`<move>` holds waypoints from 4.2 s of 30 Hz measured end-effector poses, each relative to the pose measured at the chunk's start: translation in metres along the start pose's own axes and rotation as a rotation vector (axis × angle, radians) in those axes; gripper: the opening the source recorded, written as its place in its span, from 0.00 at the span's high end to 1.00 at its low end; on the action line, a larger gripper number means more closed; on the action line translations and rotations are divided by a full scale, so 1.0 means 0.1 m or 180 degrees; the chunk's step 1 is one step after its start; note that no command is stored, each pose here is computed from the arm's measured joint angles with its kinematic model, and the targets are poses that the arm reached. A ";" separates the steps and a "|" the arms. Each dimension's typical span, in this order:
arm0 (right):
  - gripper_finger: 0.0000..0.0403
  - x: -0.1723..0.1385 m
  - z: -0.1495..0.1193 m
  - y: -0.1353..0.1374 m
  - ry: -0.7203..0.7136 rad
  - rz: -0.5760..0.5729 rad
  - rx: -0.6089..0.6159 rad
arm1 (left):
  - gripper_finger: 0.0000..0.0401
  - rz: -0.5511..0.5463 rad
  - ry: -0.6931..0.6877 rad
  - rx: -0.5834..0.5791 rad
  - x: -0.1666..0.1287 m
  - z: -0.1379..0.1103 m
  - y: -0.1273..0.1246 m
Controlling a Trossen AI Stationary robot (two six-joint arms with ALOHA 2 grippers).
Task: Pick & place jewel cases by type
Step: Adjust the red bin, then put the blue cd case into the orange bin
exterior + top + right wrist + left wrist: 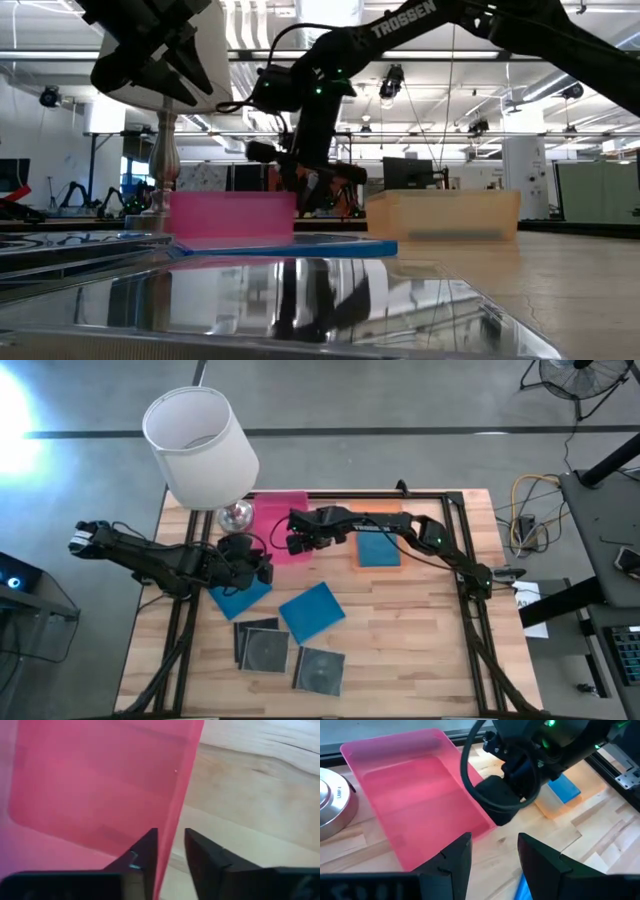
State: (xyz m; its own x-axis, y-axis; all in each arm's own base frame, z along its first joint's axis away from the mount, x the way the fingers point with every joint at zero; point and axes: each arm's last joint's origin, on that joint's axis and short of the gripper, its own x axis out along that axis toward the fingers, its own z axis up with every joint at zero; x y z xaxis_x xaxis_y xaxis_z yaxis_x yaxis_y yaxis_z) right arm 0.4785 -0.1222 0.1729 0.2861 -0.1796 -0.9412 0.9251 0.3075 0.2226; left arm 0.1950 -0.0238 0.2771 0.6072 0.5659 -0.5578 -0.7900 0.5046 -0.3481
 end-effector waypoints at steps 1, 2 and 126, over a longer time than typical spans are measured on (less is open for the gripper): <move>0.84 -0.01 -0.01 0.00 0.0021 -0.0028 -0.0012 | 0.65 -0.0003 0.0001 0.0000 0.00 0.00 0.00; 0.86 -0.03 -0.03 -0.01 0.0039 -0.0054 -0.0025 | 0.65 -0.0004 0.0002 0.0002 0.00 0.00 0.00; 0.43 -0.47 -2.12 -0.65 0.0212 0.1063 -0.0303 | 0.65 0.0132 0.2043 0.0131 0.44 -1.35 -0.75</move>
State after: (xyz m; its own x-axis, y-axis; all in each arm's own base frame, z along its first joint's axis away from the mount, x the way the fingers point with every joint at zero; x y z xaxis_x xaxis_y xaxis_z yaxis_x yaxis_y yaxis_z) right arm 0.3519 0.0638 0.1486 0.5491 0.0061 -0.8357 0.7549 0.4254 0.4991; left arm 0.2693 -0.1248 0.1768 0.3949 0.0892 -0.9144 -0.8002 0.5225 -0.2946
